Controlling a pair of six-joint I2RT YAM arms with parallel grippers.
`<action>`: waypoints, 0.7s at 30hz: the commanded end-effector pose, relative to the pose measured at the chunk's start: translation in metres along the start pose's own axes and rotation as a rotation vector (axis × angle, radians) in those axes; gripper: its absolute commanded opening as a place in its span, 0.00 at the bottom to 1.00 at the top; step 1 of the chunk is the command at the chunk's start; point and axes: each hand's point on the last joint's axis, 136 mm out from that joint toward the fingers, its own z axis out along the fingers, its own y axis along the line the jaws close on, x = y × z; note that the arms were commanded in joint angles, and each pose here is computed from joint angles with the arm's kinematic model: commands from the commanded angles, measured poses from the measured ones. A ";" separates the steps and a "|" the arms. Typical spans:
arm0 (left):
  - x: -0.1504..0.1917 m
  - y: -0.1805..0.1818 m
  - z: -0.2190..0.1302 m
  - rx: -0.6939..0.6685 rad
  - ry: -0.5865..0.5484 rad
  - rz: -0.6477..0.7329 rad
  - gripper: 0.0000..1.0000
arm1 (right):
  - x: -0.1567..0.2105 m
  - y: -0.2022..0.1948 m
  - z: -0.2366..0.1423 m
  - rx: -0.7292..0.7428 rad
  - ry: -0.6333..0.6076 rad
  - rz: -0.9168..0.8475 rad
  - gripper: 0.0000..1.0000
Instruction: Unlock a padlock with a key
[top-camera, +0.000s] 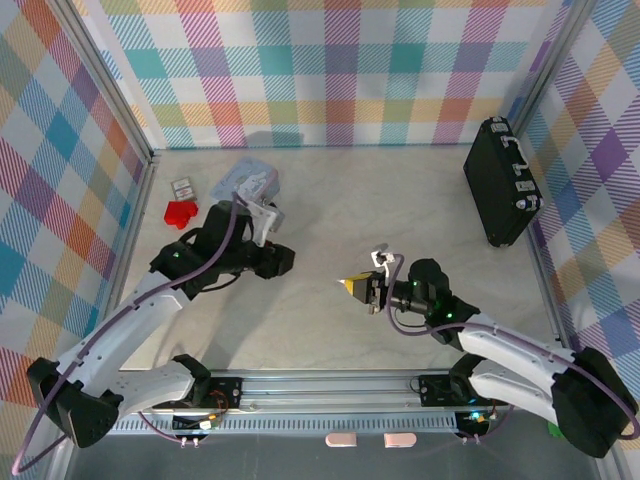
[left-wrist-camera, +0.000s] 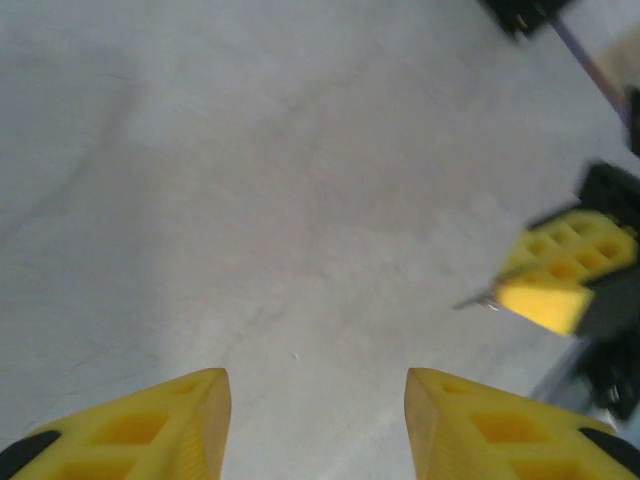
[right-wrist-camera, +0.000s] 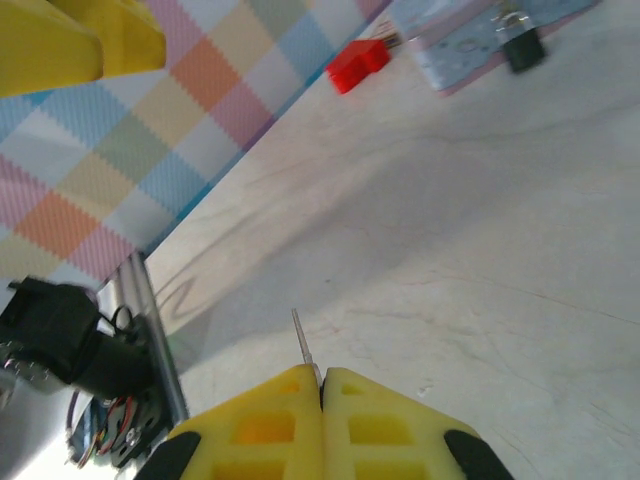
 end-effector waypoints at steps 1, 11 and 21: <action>-0.022 0.039 0.006 -0.100 -0.117 -0.234 0.53 | -0.001 -0.022 -0.009 0.133 -0.035 0.107 0.00; -0.046 0.113 0.052 -0.268 -0.341 -0.463 0.57 | -0.010 -0.013 -0.023 0.117 -0.091 0.144 0.00; -0.048 0.174 0.130 -0.351 -0.378 -0.634 0.57 | -0.003 -0.008 -0.045 0.104 -0.133 0.180 0.00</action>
